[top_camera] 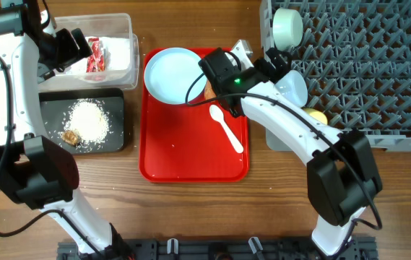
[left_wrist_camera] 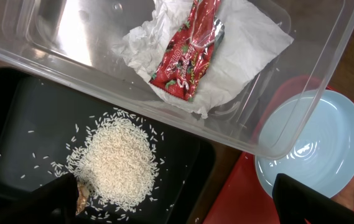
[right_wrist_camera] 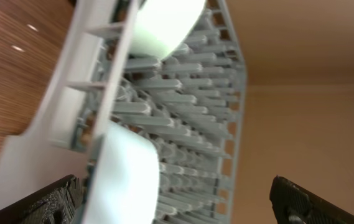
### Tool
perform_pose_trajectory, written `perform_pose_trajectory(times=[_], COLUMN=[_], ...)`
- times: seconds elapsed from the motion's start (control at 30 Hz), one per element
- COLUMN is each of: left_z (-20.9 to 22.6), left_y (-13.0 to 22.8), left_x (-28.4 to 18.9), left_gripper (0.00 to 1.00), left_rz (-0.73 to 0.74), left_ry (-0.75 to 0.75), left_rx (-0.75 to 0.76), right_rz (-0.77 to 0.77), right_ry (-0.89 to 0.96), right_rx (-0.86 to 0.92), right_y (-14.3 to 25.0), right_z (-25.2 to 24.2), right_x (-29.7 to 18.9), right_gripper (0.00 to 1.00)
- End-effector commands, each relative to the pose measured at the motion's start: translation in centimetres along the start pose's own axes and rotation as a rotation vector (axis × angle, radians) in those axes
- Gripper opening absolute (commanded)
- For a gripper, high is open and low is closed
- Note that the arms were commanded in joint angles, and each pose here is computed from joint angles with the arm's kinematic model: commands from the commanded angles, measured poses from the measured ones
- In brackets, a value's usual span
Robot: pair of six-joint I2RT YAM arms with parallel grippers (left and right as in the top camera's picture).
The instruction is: Sort waste into correct bins and load items into the dishwasher rack
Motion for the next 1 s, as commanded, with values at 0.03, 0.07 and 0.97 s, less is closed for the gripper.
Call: perform_pose_trajectory(times=[0.03,0.07,0.97], left_z=[-0.2,-0.2,-0.2], left_y=[-0.4,-0.4,-0.4], left_x=[-1.1,-1.1,-1.1], left_gripper=[1.00,1.00,1.00], left_rz=[-0.035,-0.035,-0.035], left_ry=[0.002,0.002,0.002], left_rx=[-0.003,-0.003,-0.003], right_rz=[-0.027,-0.025,0.284], right_ry=[-0.360,-0.467,-1.069], right_rx=[0.207,0.239,0.642], right_y=[-3.0,-3.5,-4.6], right_z=[1.6,2.3,14.2], right_x=[-3.1,-4.1,-4.8], right_gripper=[1.00,1.00,0.81])
Point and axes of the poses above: each gripper's point midway between its finger pads, its own x axis out along the fingers, its own z axis along the line the jaws close on, y = z × x, the point moved 4 cm from there along -x, back along the fingers, and after that the axes turned 15 degrees about x, right-handed, at the moved point
